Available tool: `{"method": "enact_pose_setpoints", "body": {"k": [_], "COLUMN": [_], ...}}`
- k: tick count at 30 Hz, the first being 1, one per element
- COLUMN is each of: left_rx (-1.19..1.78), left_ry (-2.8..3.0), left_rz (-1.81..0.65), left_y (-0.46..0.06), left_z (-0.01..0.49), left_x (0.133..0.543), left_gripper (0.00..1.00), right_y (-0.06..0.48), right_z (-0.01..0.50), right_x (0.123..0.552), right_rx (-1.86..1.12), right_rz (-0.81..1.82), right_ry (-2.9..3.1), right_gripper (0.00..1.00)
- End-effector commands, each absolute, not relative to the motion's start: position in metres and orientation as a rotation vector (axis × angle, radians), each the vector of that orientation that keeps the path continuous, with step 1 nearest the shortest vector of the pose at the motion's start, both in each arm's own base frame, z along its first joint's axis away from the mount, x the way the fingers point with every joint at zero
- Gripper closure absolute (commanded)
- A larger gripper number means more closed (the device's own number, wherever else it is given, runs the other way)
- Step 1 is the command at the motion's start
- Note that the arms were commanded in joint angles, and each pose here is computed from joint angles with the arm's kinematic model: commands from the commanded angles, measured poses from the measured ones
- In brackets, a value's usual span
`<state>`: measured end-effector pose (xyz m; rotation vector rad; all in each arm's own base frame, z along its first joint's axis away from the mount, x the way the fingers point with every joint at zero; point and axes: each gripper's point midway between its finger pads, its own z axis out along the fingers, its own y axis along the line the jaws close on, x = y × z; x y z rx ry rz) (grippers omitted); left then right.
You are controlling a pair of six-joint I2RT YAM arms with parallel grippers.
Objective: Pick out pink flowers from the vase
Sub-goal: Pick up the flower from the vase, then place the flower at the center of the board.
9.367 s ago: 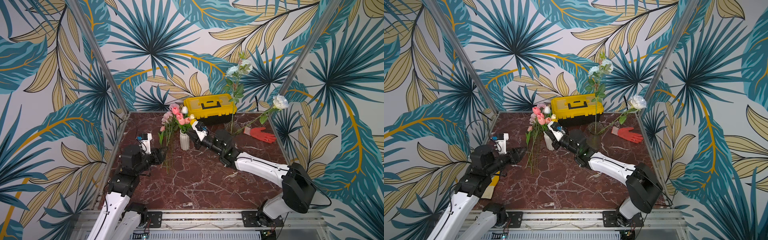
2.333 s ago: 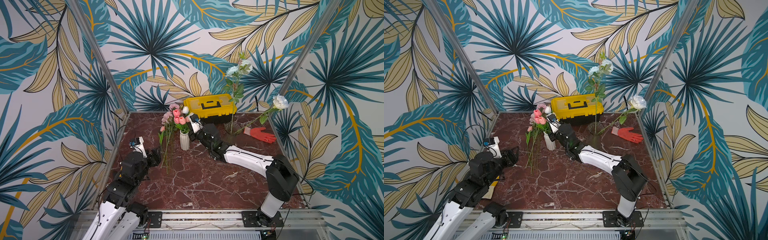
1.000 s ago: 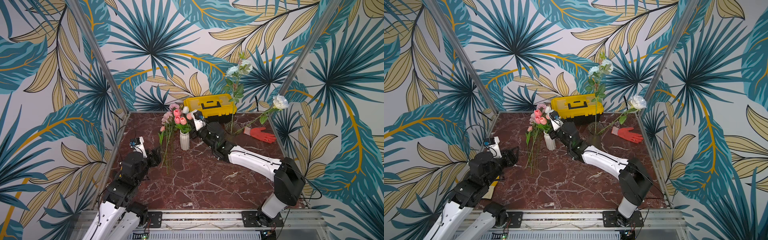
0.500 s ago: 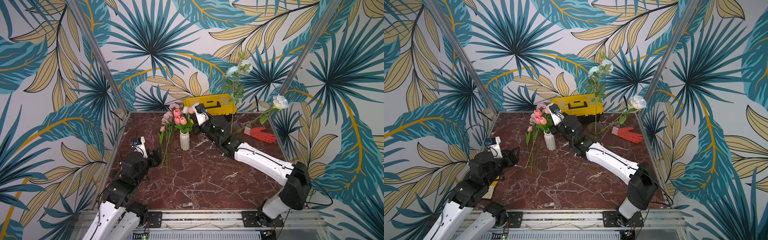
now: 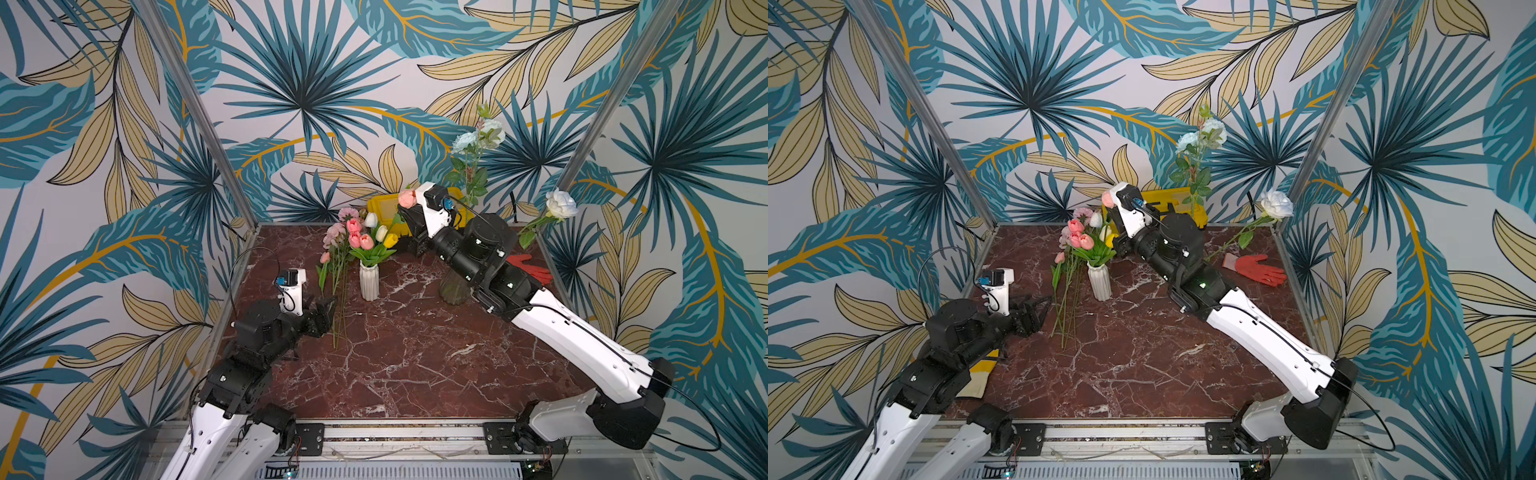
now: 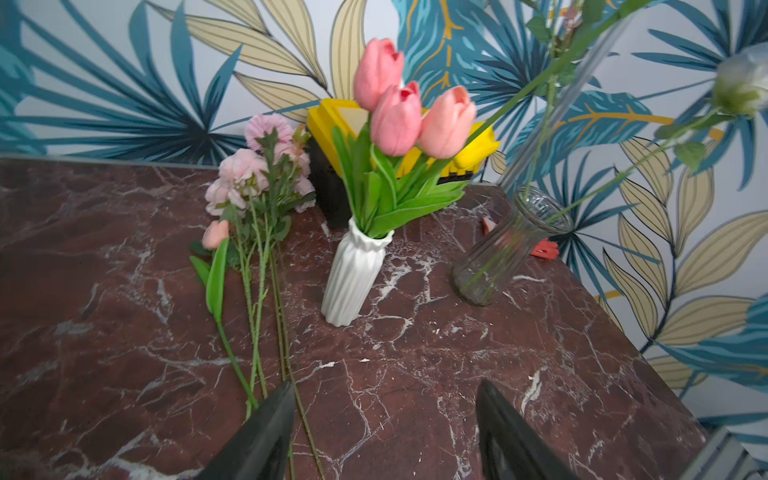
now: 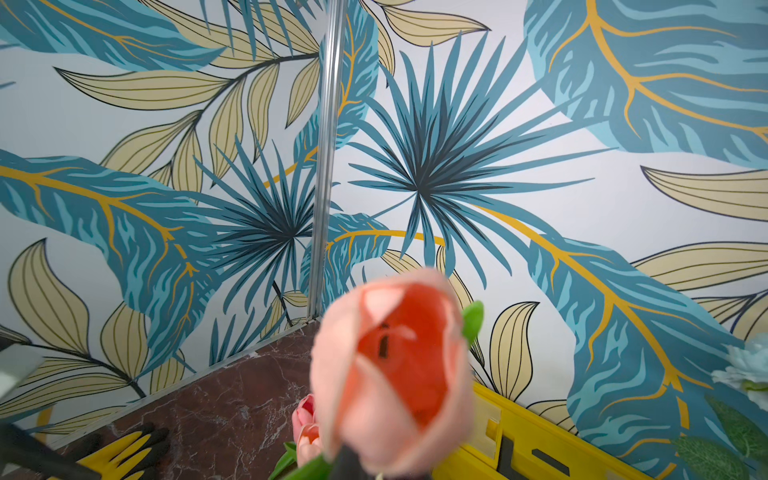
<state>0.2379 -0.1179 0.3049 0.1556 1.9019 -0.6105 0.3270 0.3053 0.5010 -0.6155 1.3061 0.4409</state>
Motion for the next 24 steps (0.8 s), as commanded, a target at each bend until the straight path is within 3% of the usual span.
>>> {"method": "enact_pose_setpoints", "body": {"k": [1,10,16,24], "left_rx": [0.387,0.667,1.012,1.008], "left_ry": [1.776,1.668,1.509,1.460], "left_rz": [-0.685,-0.808,-0.654,-0.553], "left_y": [-0.144,-0.194,-0.246,-0.255], "left_z": [0.341,0.347,0.330,0.325], "left_x": [0.228,0.241,0.236,0.258], "left_gripper": [0.30,0.29,0.28,0.28], "right_y": [0.299,0.278,0.282,0.290], "right_z": [0.502,0.492,0.460,0.425], "right_x": [0.303,0.273,0.259,0.236], "right_rx": [-0.668,-0.725,-0.750,-0.774], "right_rz": [0.503,0.493,0.598,0.775], "right_ry": [1.295,1.256,1.281,1.262], "right_gripper": [1.00,1.00,1.00,1.00]}}
